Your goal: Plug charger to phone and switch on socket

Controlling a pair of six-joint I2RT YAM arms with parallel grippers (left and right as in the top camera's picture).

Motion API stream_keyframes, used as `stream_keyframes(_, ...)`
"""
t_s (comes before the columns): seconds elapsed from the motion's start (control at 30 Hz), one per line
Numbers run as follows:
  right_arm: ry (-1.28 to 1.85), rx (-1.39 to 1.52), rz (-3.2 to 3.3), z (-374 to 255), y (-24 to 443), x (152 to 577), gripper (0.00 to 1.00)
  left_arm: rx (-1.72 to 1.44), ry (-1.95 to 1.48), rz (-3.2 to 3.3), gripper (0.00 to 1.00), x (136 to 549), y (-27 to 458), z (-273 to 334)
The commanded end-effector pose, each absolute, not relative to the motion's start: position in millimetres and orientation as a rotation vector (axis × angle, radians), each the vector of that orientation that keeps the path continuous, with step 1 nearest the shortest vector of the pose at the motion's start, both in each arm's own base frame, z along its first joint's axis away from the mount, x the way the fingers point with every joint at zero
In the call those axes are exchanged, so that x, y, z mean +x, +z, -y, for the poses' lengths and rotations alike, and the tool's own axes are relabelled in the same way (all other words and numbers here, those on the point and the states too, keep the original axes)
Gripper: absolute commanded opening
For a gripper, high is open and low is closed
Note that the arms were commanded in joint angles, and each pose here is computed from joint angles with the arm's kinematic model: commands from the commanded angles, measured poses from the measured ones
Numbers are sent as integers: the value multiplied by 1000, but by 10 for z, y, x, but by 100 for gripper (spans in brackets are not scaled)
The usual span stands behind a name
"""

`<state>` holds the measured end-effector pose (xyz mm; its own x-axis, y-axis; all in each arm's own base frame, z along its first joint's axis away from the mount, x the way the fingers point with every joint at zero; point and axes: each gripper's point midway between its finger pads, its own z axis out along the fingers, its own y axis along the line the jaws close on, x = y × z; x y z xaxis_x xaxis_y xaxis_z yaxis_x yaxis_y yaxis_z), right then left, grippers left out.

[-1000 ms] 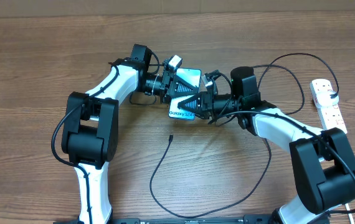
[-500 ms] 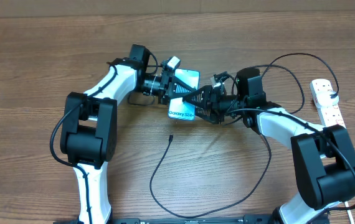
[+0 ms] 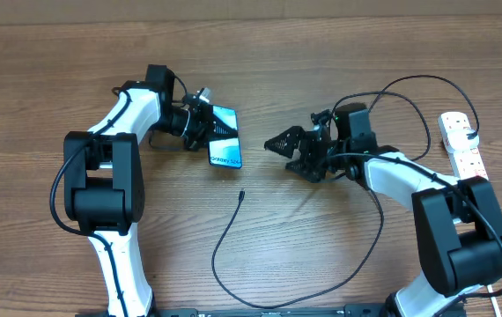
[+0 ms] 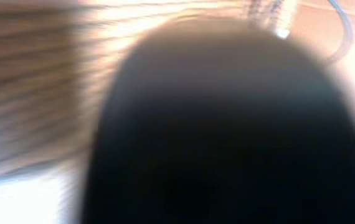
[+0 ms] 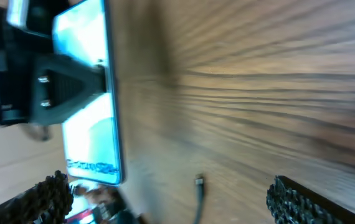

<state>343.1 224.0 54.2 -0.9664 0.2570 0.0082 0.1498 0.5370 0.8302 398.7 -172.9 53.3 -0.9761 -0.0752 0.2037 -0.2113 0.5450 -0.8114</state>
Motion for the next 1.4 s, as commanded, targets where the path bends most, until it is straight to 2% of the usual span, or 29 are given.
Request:
stream_keyframes(0.0, 1220, 320, -2696, -2256, 346, 3406, 100, 336, 1247, 2733, 4, 4051, 510, 1614)
stream_keyframes(0.2, 997, 172, -2819, -2386, 190, 3177, 98, 378, 1240, 2651, 4, 3914, 548, 1618)
stream_keyframes(0.43, 542, 157, -2971, -2134, 563, 3270, 79, 389, 1237, 2639, 4, 3718, 811, 1185)
stream_keyframes(0.57, 500, 61, -2961, -2359, 703, 3203, 67, 489, 1176, 2746, 4, 3781, 936, 752)
stream_keyframes(0.63, 513, 6, -2970, -2514, 699, 3088, 66, 533, 1096, 2793, 4, 3768, 927, 556)
stream_keyframes(0.67, 525, -22, -2960, -2585, 703, 3067, 72, 549, 1072, 2797, 4, 3751, 919, 504)
stream_keyframes(0.7, 556, -44, -2945, -2689, 719, 3046, 100, 567, 1048, 2793, 4, 3724, 908, 455)
stream_keyframes(0.77, 631, -91, -2928, -2862, 759, 2997, 100, 559, 1027, 2792, 4, 3689, 893, 432)
stream_keyframes(0.83, 653, -108, -2923, -2929, 773, 2967, 79, 532, 1029, 2800, 4, 3683, 894, 439)
stream_keyframes(0.9, 652, 6, -2940, -2955, 767, 2941, 55, 518, 1029, 2806, 4, 3689, 892, 461)
stream_keyframes(0.97, 612, 105, -2940, -2954, 739, 2933, 35, 504, 1032, 2820, 4, 3715, 888, 481)
stream_keyframes(1.0, 560, 142, -2931, -2921, 715, 2945, 30, 499, 1034, 2826, 4, 3729, 887, 484)
stream_keyframes(1.1, 385, 260, -2900, -2814, 633, 2924, 27, 490, 1036, 2836, 4, 3748, 885, 493)
stream_keyframes(1.37, 222, 260, -2952, -2955, 203, 2667, 27, 504, 1021, 2858, 4, 3793, 866, 467)
